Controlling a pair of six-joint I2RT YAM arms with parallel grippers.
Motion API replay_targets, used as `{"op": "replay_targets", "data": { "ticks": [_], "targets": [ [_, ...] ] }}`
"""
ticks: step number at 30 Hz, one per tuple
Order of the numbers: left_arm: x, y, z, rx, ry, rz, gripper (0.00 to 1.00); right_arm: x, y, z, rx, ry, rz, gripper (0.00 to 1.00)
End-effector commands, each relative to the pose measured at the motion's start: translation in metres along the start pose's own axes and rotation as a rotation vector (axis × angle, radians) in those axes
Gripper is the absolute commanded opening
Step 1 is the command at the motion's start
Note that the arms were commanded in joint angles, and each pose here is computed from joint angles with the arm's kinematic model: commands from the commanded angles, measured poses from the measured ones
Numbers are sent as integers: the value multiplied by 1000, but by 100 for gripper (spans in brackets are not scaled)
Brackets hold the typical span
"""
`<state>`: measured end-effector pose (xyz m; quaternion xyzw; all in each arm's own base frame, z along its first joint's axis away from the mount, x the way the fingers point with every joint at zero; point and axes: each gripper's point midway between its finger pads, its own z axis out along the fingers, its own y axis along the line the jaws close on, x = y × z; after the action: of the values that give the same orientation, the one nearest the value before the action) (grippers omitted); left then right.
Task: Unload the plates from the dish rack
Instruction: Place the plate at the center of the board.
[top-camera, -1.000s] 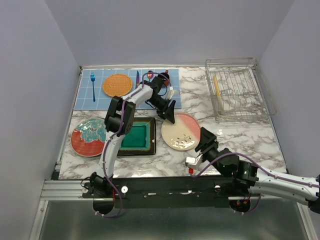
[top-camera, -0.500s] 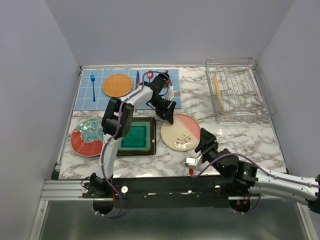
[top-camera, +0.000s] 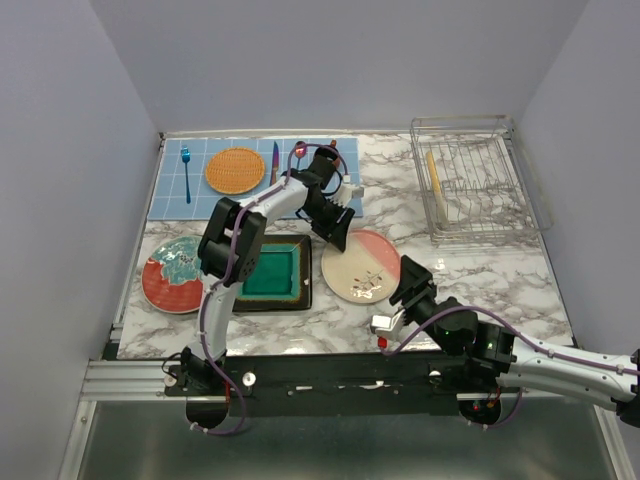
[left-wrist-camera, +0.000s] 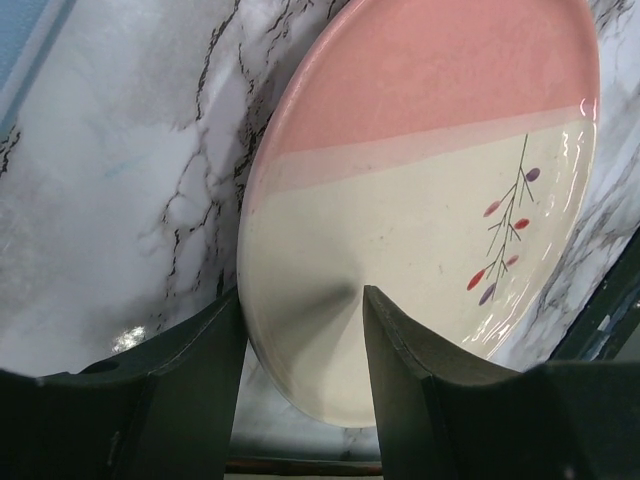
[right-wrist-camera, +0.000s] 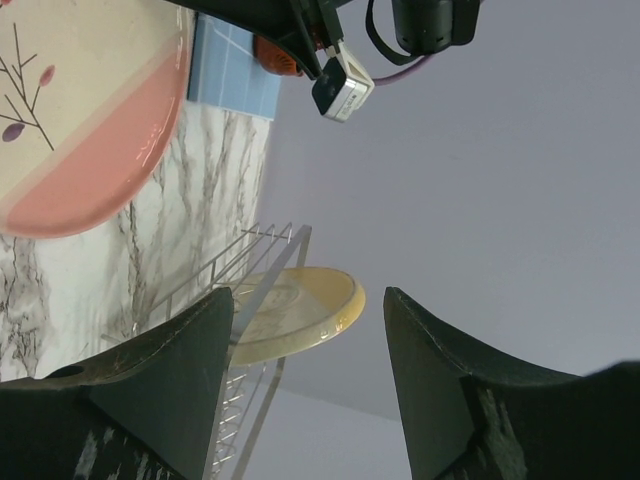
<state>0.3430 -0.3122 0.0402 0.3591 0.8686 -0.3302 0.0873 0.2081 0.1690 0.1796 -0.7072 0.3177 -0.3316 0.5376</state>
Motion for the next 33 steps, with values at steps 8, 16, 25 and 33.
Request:
{"op": "replay_targets", "data": {
  "ticks": [8,16,25,33],
  "targets": [
    [-9,-8,-22,-131,-43,72,57,2,-20,-1,29,9,-3,70],
    [-18,-13,-34,-162,-71,95,57,5,-43,-2,90,26,39,70],
    [-36,-31,-66,-193,-143,161,57,17,-126,-11,223,51,242,70],
    [-55,-55,-111,-220,-255,277,57,71,-210,-7,172,162,718,69]
  ]
}}
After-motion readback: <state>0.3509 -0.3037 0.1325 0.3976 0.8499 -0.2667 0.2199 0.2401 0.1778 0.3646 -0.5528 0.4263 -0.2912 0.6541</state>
